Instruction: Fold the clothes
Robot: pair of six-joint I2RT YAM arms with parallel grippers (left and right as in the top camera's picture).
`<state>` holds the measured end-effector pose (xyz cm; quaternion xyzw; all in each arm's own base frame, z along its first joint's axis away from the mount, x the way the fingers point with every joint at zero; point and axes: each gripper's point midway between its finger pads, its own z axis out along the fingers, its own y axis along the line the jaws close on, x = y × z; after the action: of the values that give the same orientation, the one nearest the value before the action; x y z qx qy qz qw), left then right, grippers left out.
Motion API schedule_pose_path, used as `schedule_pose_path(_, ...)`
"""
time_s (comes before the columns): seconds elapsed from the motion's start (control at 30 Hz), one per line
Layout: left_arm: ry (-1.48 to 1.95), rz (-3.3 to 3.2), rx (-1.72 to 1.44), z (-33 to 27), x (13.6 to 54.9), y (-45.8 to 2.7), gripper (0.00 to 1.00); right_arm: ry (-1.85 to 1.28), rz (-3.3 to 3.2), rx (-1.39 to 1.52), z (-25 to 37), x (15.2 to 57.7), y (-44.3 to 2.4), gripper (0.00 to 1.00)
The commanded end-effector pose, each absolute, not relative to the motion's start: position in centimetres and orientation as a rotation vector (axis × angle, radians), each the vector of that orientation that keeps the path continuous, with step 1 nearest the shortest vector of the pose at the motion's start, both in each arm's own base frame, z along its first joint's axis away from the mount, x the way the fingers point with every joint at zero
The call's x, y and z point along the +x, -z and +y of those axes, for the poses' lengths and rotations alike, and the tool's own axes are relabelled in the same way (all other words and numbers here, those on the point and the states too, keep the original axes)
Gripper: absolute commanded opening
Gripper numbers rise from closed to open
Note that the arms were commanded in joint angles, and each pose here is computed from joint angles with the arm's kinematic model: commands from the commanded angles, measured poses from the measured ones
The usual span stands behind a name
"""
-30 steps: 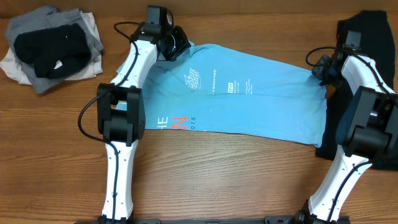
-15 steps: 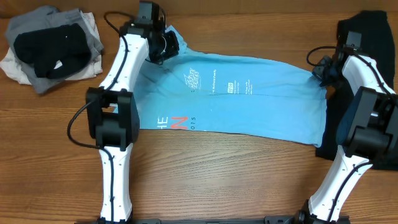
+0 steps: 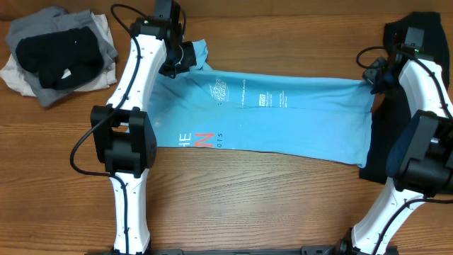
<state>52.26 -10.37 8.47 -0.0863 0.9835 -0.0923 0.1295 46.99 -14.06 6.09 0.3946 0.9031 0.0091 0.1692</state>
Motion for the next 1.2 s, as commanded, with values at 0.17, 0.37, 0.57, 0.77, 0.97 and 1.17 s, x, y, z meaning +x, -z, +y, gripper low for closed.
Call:
schedule_pose_path(0.17,-0.067,2.858,-0.244,-6.2,48.9,-13.8,0.04,-0.002,2.533,1.326,-14.3,44.4,-7.7,0.04)
schedule_pose_path(0.37,-0.098,2.937,-0.244,-5.9,46.9,-13.4,0.04,-0.006,2.460,1.480,-14.0,42.8,-9.9,0.04)
schedule_pose_path(0.57,-0.141,3.042,-0.256,-5.5,44.3,-13.1,0.04,0.007,2.495,1.500,-13.4,40.7,-11.5,0.04)
schedule_pose_path(0.77,-0.173,3.107,-0.255,-5.2,42.7,-13.0,0.04,0.046,2.487,1.635,-13.1,38.9,-11.2,0.04)
schedule_pose_path(0.97,-0.203,3.172,-0.254,-4.9,41.1,-12.9,0.05,0.086,2.538,1.662,-12.8,37.4,-11.0,0.04)
schedule_pose_path(1.17,-0.229,3.229,-0.254,-4.6,39.7,-13.0,0.05,0.167,2.568,1.663,-12.9,36.3,-11.0,0.04)
